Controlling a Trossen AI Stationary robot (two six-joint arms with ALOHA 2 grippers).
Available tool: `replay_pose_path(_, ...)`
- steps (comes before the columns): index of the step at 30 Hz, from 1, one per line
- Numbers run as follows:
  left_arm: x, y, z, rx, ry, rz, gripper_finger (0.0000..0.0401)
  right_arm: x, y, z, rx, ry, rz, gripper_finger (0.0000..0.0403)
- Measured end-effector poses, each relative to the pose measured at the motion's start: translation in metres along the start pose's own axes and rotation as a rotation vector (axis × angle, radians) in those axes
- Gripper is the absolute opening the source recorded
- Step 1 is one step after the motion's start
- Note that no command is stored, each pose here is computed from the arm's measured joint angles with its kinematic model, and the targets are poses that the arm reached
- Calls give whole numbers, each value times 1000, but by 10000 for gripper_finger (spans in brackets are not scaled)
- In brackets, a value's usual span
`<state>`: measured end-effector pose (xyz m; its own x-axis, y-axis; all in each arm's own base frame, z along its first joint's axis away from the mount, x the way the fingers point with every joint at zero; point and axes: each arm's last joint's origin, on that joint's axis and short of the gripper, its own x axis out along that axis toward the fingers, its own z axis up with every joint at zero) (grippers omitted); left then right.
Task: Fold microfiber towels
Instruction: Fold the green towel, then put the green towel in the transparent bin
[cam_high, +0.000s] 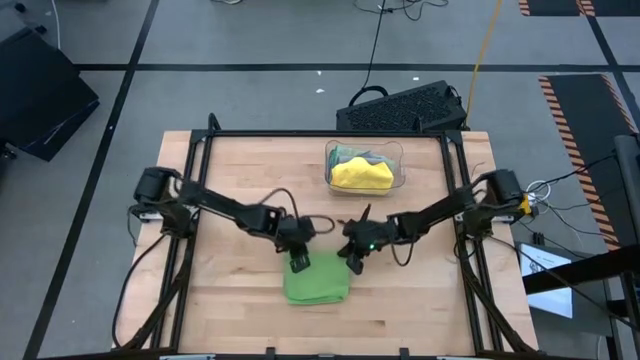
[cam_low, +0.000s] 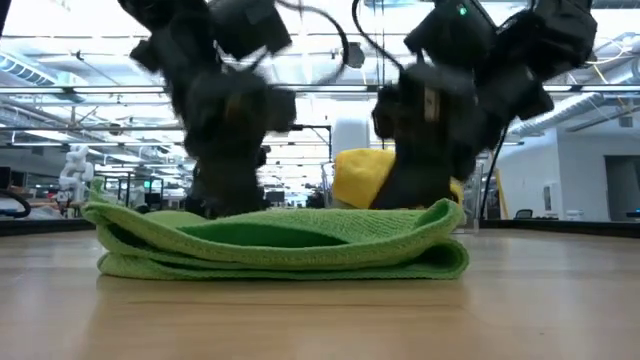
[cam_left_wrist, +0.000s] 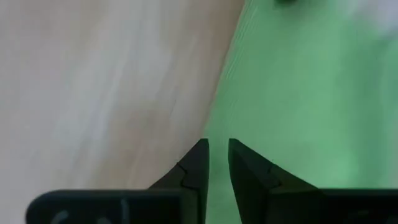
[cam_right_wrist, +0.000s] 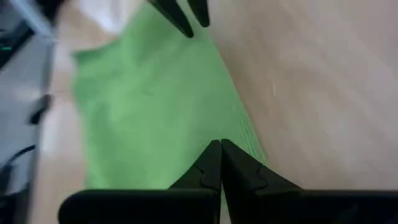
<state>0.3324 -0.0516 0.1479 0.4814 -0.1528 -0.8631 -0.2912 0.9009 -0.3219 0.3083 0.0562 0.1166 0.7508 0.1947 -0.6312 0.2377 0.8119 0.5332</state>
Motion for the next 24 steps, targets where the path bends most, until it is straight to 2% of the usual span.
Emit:
replay_pose_path(3, -29, 0, 9, -41, -57, -25, 60, -19, 5, 17, -22, -17, 78, 1)
replay_pose_path(7, -52, -2, 11, -62, -122, -13, 73, -45, 12, 29, -39, -22, 120, 15)
replay_pose_path(10, -57, -5, 11, -89, -132, -15, 106, -61, 15, 31, -36, -8, 108, 31)
replay_pose_path(13, -49, -3, 1, -142, -52, 36, 153, -75, 15, 29, -26, 31, 86, 49)
replay_pose_path(16, -44, -1, -9, -282, 49, 61, 200, -88, 13, 26, 85, 134, 105, 71)
replay_pose_path(19, -49, -1, -4, -418, 73, -25, 229, -97, 8, 21, 211, 262, 111, 97)
replay_pose_path(24, -58, -3, -3, -446, 46, -22, 239, -102, 7, 19, 327, 326, 119, 147)
